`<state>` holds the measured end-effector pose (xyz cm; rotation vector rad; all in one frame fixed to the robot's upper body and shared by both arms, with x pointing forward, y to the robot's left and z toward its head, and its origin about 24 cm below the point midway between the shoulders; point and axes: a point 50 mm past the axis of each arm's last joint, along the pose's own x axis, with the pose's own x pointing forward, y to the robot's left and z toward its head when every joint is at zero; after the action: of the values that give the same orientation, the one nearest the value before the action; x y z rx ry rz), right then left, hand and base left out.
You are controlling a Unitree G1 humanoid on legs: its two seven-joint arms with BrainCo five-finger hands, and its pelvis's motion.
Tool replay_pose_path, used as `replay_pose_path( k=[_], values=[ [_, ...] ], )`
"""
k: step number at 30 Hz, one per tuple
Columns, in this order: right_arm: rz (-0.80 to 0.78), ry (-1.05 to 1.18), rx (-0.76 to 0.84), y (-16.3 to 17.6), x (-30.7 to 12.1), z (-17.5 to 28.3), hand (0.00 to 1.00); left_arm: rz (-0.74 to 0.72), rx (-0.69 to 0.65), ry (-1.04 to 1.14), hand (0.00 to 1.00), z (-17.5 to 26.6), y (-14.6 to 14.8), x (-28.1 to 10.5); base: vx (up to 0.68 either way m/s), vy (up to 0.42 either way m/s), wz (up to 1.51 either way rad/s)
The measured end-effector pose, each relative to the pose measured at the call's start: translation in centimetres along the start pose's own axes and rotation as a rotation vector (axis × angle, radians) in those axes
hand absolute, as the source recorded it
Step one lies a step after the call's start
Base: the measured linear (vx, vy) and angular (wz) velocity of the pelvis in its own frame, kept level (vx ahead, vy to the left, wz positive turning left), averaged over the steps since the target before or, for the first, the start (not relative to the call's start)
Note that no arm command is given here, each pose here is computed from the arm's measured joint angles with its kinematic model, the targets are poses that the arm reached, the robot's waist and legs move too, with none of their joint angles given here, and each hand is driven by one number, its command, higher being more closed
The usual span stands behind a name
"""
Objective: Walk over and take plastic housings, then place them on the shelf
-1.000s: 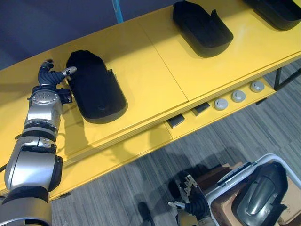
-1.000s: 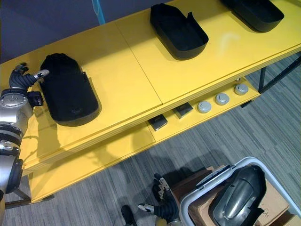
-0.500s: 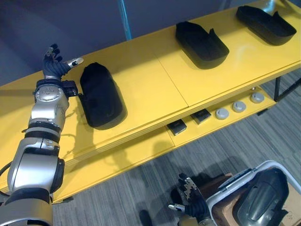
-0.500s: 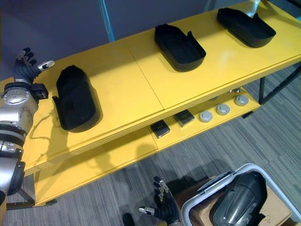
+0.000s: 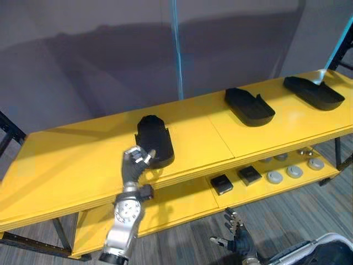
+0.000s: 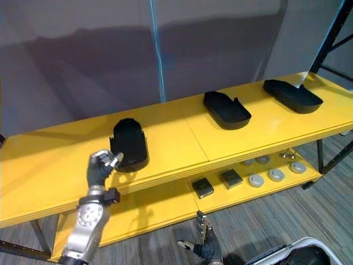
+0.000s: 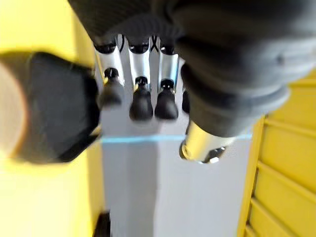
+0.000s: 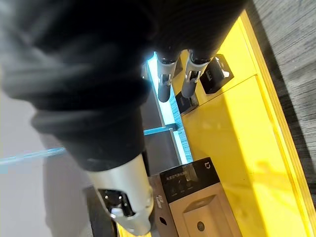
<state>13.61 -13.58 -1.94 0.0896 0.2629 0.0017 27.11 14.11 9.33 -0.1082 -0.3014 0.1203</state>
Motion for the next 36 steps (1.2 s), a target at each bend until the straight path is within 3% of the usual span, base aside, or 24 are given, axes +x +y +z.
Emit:
replay_pose_path(
  k=[8, 18, 28, 36],
  values=[
    [0.001, 0.006, -0.012, -0.1, -0.1, -0.1, 0.0, -0.026, 0.012, 0.097, 1.0, -2.2, -0.5, -0.5, -0.01, -0.018, -0.12],
    [-0.006, 0.006, -0.035, -0.5, -0.1, -0.1, 0.0, 0.003, 0.039, 0.09, 1.0, -2.1, -1.1, 2.9, 0.03, -0.003, -0.07],
    [-0.007, -0.004, -0.05, -0.7, 0.2, 0.1, 0.0, 0.114, 0.105, 0.105, 1.0, -2.0, 1.9, 5.7, 0.02, 0.014, -0.01],
    [-0.007, 0.004, -0.051, -0.7, 0.2, -0.1, 0.0, 0.139, 0.092, 0.093, 1.0, -1.3, 2.4, 6.9, 0.0, 0.0, 0.0]
  ],
)
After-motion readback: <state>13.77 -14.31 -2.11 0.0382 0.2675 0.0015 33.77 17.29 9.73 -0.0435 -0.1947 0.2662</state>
